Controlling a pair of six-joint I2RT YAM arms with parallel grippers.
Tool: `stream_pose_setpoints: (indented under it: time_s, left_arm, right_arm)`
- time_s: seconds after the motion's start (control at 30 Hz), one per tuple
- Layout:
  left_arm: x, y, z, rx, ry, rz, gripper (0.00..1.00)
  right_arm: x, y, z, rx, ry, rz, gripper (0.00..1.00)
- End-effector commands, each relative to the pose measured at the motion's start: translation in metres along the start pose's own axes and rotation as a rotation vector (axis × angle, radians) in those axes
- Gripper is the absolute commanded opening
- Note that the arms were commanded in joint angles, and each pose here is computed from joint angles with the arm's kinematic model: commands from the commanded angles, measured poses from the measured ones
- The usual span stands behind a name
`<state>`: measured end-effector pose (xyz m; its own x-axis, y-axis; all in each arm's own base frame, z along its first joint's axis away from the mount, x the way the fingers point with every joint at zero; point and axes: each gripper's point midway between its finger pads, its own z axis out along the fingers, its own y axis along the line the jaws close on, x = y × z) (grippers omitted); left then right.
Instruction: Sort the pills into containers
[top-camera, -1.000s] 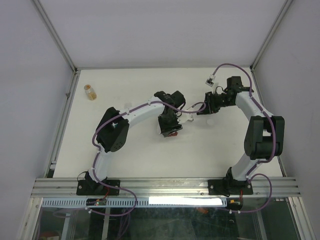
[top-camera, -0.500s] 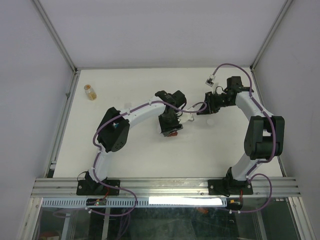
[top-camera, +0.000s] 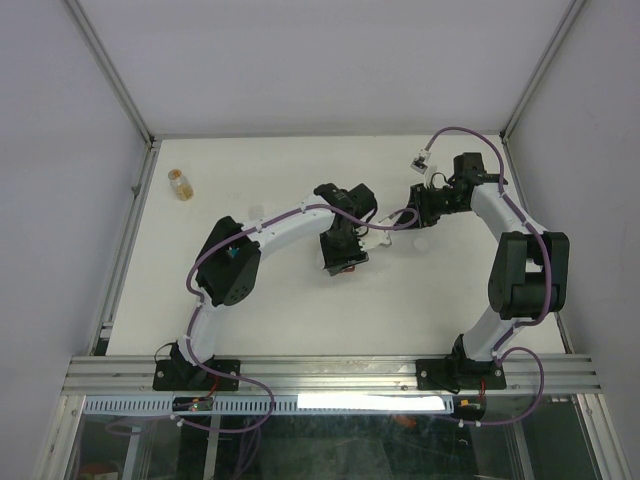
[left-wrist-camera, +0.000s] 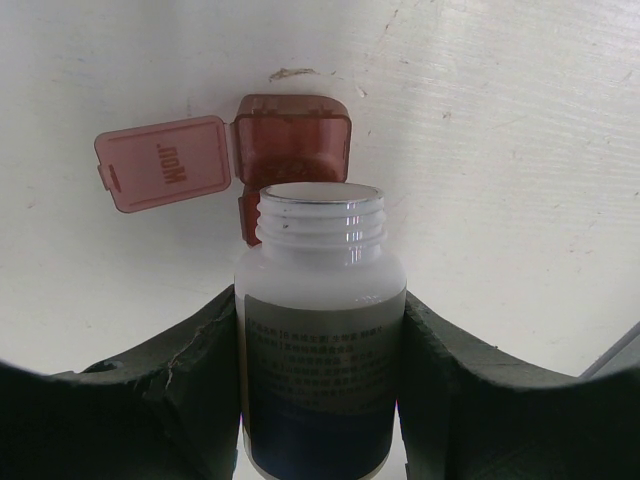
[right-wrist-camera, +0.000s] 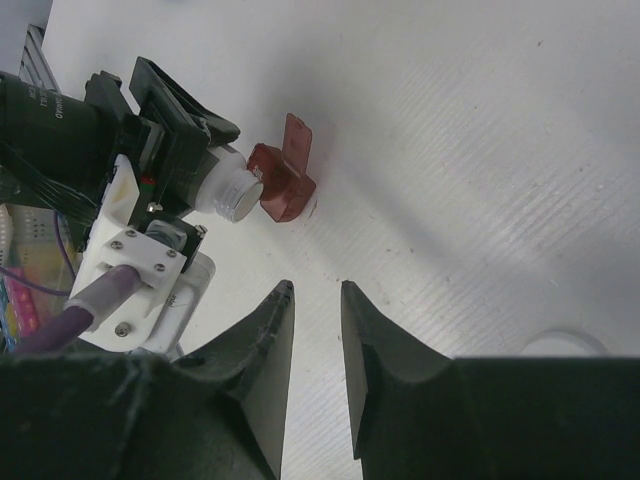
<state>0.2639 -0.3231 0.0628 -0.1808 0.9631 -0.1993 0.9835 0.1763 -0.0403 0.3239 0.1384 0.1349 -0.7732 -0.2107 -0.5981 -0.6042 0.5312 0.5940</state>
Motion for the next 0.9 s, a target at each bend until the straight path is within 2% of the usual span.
stream_pose_setpoints:
  time_s: [0.0,0.53,0.73,0.8,0.87]
  left_arm:
    - [-0.008,0.001,-0.007,-0.007,-0.030,0.008,0.00]
    - [-0.003,0.006,-0.003,-0.036,0.005,0.005,0.00]
    - [-0.013,0.001,-0.008,-0.025,-0.038,0.018,0.00]
    - [-0.002,0.008,0.001,-0.044,0.010,0.007,0.00]
    - [-0.006,0.003,0.000,-0.015,-0.007,-0.005,0.00]
  right_arm:
    - [-0.019,0.014,-0.013,-0.011,-0.054,-0.074,0.28]
    - [-0.019,0.013,-0.013,-0.007,-0.053,-0.067,0.29]
    - [-0.018,0.012,-0.012,-0.007,-0.050,-0.065,0.29]
    - [-0.018,0.012,-0.012,-0.008,-0.048,-0.064,0.29]
    - [-0.018,0.012,-0.012,-0.004,-0.049,-0.066,0.29]
